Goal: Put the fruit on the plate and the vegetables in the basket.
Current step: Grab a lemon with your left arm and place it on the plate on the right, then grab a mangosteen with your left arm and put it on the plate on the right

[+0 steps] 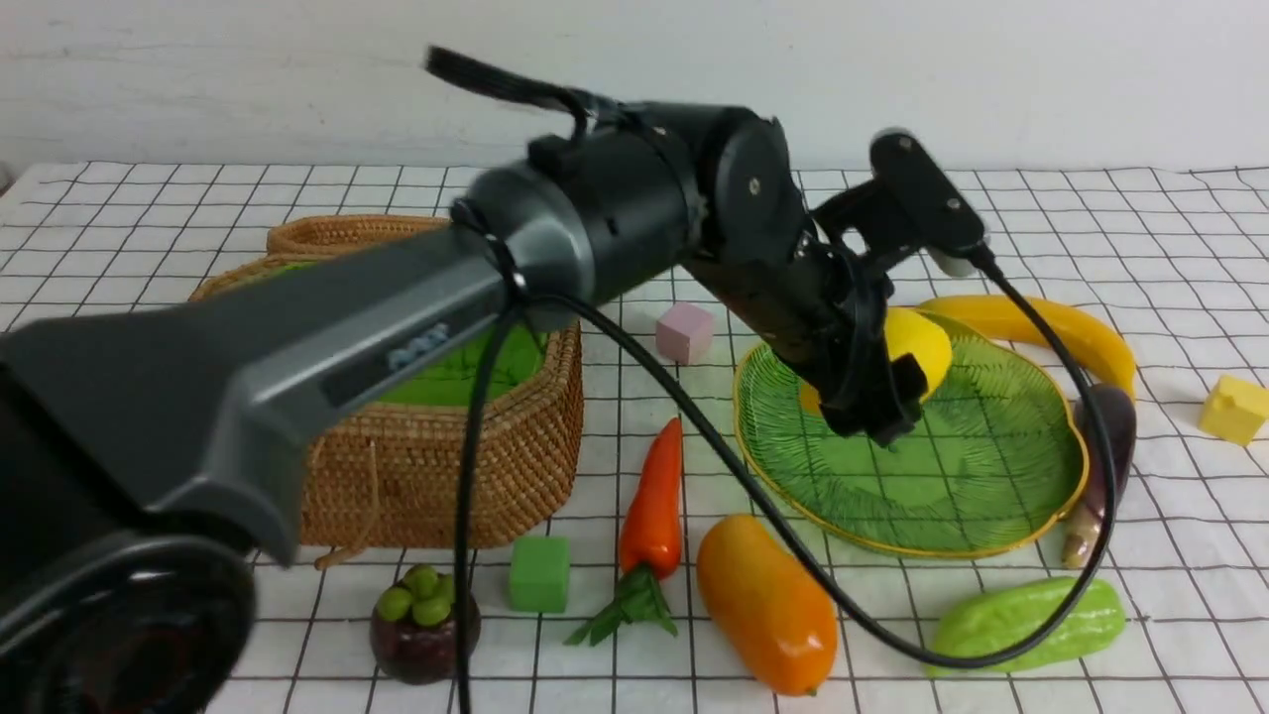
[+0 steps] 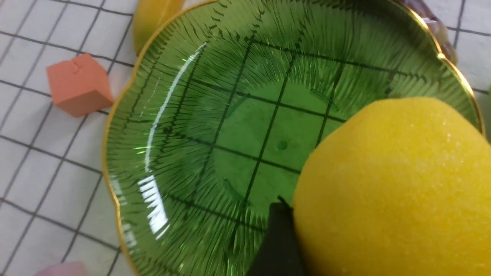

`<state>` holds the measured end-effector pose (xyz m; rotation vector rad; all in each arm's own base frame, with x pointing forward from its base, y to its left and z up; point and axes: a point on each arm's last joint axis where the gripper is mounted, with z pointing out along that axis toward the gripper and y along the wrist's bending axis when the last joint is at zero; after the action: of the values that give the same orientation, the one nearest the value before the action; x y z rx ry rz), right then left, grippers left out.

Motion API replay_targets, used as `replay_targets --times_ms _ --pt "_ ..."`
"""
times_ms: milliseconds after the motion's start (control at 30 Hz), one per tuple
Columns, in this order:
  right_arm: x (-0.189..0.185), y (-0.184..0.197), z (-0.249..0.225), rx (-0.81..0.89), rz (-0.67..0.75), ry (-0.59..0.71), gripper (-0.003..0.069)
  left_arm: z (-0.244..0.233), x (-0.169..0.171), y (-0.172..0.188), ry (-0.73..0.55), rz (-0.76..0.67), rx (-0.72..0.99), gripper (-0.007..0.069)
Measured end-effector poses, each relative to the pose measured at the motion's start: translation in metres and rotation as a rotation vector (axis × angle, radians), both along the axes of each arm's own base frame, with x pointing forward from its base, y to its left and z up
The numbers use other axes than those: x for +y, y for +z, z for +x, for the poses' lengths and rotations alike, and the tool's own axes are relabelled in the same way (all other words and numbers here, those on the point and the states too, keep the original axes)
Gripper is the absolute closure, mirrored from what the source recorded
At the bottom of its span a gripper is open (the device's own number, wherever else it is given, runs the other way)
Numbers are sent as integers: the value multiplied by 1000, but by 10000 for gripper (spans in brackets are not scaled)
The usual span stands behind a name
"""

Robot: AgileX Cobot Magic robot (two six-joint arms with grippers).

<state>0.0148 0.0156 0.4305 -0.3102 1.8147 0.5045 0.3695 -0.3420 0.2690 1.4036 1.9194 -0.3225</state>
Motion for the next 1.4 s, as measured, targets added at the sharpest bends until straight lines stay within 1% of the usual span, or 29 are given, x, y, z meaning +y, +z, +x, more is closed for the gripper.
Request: replay_targets --times_ms 67,100,133,267,433,633,733,867,900,933,967,1000,1067,1100,1167,1200,1233,1267,1300,1367,1400 --pt "0 -2 0 15 -8 1 530 12 -12 -23 12 -19 18 57" --pt "0 -2 0 17 -9 2 529 12 -12 -22 13 -23 14 57" --pt "0 -3 -1 28 -16 3 529 19 -18 -38 21 -27 16 57" --pt "0 -3 -1 33 -19 2 526 27 -24 -65 32 -20 32 57" --pt "-1 -6 -1 56 -40 -6 521 30 -26 -79 39 -17 35 52" --pt "-4 -10 -1 101 -54 -30 518 29 -26 -74 36 -18 39 -41" --pt "-4 -10 -1 106 -54 -32 518 26 -24 -62 29 -23 43 -44" --pt "-4 -10 -1 106 -56 -34 518 14 -16 -17 19 -56 28 -22" --pt "-4 -10 -1 106 -56 -34 518 14 -15 -14 20 -58 29 -22" --pt "-4 -10 -1 104 -57 -34 517 6 -10 4 27 -67 52 15" --pt "-4 -10 -1 104 -58 -33 517 4 -9 10 33 -75 55 22" --pt "-4 -10 -1 103 -59 -33 515 -6 -1 31 52 -84 97 78" --pt "-4 -10 -1 104 -60 -32 515 -22 12 62 103 -103 159 185" --pt "-4 -10 -1 104 -61 -32 513 -35 24 87 165 -126 206 296" --pt "-4 -11 -1 105 -65 -32 511 -55 44 117 265 -128 281 481" --pt "-4 -11 -1 105 -65 -32 510 -57 47 120 274 -126 287 499" --pt "-4 -11 -2 105 -72 -30 510 -69 60 137 336 -126 313 583" --pt "-4 -11 -2 102 -79 -28 509 -75 69 146 379 -112 316 630" --pt "-4 -11 -2 100 -84 -27 508 -81 79 155 427 -112 303 638" --pt "-4 -11 -2 99 -87 -26 508 -88 92 161 491 -105 285 638" --pt "-4 -11 -2 99 -87 -26 508 -89 94 161 501 -98 278 638"
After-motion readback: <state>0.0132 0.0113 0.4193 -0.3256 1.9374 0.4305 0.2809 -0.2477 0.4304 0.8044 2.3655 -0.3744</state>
